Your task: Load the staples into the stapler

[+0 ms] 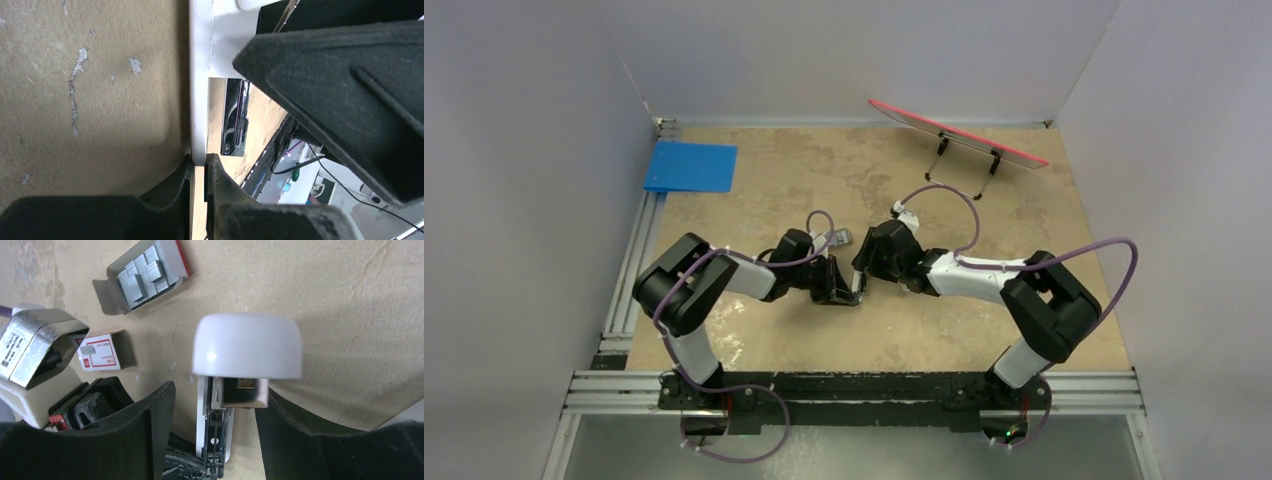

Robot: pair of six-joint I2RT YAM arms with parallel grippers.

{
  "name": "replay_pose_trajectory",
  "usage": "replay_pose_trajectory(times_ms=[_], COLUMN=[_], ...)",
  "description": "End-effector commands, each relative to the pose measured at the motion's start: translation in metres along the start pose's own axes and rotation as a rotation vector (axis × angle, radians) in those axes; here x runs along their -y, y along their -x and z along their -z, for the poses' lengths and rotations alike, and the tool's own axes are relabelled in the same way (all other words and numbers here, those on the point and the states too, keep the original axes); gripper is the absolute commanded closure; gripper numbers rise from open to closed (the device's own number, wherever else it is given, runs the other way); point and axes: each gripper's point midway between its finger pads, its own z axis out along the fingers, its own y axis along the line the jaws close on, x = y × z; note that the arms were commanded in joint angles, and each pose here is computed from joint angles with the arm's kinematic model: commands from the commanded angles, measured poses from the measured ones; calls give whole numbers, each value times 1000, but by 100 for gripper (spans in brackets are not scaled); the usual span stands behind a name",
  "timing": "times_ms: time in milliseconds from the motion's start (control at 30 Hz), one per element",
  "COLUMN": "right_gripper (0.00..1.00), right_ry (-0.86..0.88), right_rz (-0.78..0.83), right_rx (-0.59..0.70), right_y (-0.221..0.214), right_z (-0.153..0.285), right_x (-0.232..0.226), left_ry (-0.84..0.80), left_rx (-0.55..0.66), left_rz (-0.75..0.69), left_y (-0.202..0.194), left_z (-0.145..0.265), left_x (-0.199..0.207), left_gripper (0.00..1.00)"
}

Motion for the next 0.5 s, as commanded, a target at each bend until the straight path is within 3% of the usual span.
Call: replay_pose_trajectory(times_ms=[0,400,467], right_gripper=[40,70,73], right_ry=[-29,-86,-105], right_rz=[-55,-14,-6], right_rx=[79,56,65], right_y=[16,6,8], right_z=[0,-11,-11], right_x=[-1,3,5], left_ry=[38,30,29], left_rx=[25,20,19], left_rz=[0,1,-2], left_y=[4,3,3], left_z=[-7,-7,-7], left_x=[-10,-10,-9], left_gripper=[100,100,94])
